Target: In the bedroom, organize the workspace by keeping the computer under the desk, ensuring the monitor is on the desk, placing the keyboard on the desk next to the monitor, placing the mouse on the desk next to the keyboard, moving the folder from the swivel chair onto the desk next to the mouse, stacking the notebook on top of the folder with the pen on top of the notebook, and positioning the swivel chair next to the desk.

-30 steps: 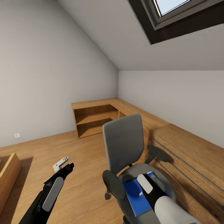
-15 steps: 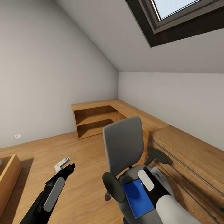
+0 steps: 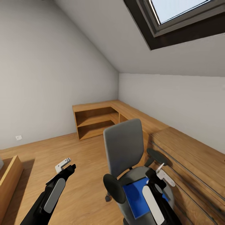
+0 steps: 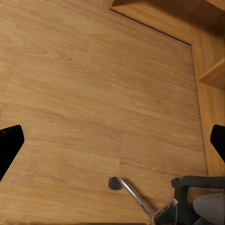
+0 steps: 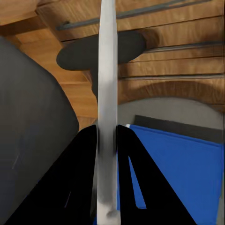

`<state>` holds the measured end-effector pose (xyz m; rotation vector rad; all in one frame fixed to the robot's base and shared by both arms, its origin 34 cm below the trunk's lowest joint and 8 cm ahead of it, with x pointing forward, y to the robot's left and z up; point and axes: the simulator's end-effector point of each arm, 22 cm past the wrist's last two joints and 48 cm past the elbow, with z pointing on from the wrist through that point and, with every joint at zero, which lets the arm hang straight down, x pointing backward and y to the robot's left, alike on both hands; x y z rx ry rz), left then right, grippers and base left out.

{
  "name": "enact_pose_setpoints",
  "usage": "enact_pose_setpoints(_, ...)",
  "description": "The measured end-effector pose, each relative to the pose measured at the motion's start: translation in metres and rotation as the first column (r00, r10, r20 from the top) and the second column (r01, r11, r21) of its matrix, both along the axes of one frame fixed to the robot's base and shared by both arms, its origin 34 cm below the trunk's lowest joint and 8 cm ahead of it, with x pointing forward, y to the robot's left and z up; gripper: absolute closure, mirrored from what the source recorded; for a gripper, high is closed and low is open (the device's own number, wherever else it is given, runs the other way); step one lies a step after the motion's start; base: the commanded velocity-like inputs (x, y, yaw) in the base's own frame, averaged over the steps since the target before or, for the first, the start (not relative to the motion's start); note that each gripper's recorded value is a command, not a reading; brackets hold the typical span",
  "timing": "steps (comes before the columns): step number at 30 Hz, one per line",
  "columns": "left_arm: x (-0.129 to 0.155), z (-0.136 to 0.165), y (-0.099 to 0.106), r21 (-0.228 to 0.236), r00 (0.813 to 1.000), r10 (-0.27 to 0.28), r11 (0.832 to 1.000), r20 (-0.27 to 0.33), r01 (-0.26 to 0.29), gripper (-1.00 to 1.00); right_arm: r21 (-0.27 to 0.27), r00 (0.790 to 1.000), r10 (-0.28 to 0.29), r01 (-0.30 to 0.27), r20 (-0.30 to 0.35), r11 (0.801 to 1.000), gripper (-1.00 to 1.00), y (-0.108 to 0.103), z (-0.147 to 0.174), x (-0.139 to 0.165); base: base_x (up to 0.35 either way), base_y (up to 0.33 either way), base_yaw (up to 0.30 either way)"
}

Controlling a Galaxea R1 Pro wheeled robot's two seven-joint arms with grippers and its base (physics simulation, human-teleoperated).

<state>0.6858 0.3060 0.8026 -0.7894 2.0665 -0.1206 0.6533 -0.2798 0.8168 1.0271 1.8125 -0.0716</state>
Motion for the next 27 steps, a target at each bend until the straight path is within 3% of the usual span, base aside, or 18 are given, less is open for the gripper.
enact_pose_setpoints(5,0.0,0.008,0.0,0.0,1.0,0.0,1.0,0.0,0.0,-1.0,0.015,0.999,-0.002,0.001,0.051,1.0,1.0,0.001,0.024,-0.011,-0.294,0.0,0.0)
enact_pose_setpoints(14,0.0,0.021,0.0,-0.002,1.0,-0.001,1.0,-0.002,0.001,-1.0,0.019,0.997,0.018,-0.02,0.076,1.0,1.0,0.01,0.047,-0.014,-0.306,0.0,0.0)
enact_pose_setpoints(27,-0.002,0.04,0.0,-0.004,1.0,-0.002,1.0,-0.002,0.002,-1.0,0.013,0.995,0.05,-0.052,0.087,0.999,1.0,0.023,0.071,-0.012,-0.038,0.0,0.0)
